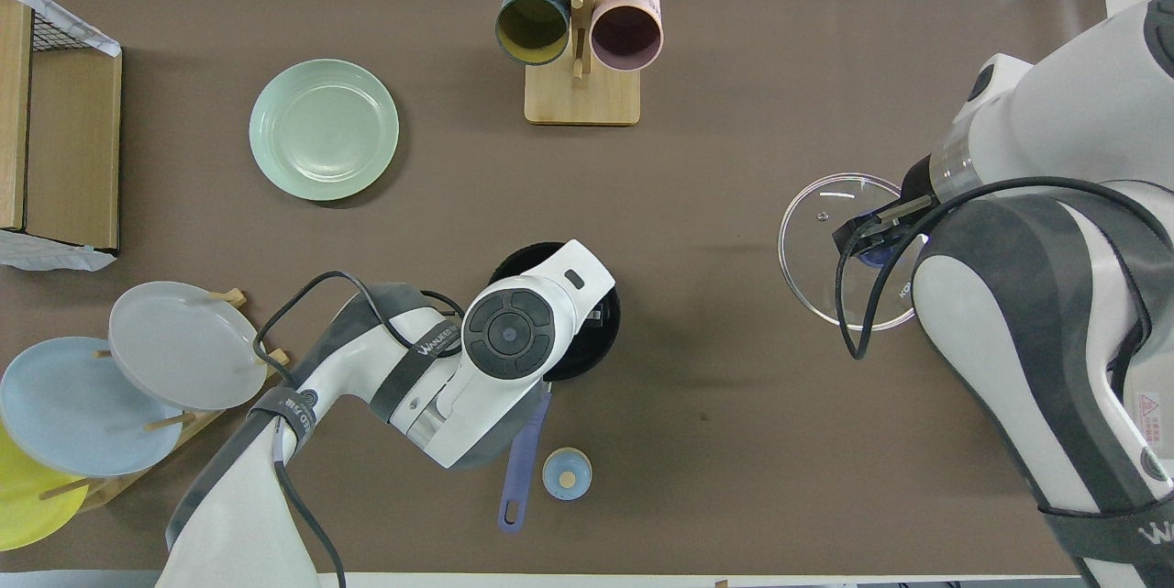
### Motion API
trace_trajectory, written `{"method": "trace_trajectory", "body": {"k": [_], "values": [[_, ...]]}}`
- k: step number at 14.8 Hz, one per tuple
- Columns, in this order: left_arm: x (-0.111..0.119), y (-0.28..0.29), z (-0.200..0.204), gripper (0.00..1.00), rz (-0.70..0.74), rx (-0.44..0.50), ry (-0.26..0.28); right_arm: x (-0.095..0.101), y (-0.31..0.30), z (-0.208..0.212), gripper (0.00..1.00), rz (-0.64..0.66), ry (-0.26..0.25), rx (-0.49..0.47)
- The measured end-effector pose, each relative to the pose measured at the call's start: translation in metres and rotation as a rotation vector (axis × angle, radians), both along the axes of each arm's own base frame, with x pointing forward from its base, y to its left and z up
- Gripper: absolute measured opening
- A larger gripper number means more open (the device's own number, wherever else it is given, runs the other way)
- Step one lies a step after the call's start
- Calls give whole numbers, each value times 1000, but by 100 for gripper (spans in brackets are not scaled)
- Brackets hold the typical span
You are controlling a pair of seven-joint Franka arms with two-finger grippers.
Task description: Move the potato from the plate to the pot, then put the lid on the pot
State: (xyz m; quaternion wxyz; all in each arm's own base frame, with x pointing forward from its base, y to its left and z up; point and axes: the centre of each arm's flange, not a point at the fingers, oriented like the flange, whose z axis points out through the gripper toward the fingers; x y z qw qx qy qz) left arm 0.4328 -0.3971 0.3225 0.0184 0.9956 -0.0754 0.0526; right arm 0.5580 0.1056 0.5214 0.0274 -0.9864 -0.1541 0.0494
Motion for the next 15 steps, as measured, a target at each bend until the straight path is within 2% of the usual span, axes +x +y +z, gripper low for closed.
{"method": "trace_trajectory", "body": {"k": [1, 4, 6, 10, 12, 15], "values": [[2, 2, 1, 70, -5, 0, -2, 0, 0, 0, 66, 0, 0, 0], [18, 13, 24, 99, 20, 17, 9, 0, 0, 0, 66, 0, -1, 0], [31, 19, 60, 100, 55, 18, 43, 0, 2, 1, 66, -1, -3, 0], [74, 77, 168, 100, 134, -33, 91, -5, 37, 9, 66, -41, -17, -3], [90, 120, 219, 100, 191, -70, 81, -14, 87, 12, 66, -81, -40, -6], [101, 195, 272, 100, 222, -76, 77, -44, 184, 20, 66, -121, -87, -50]]}}
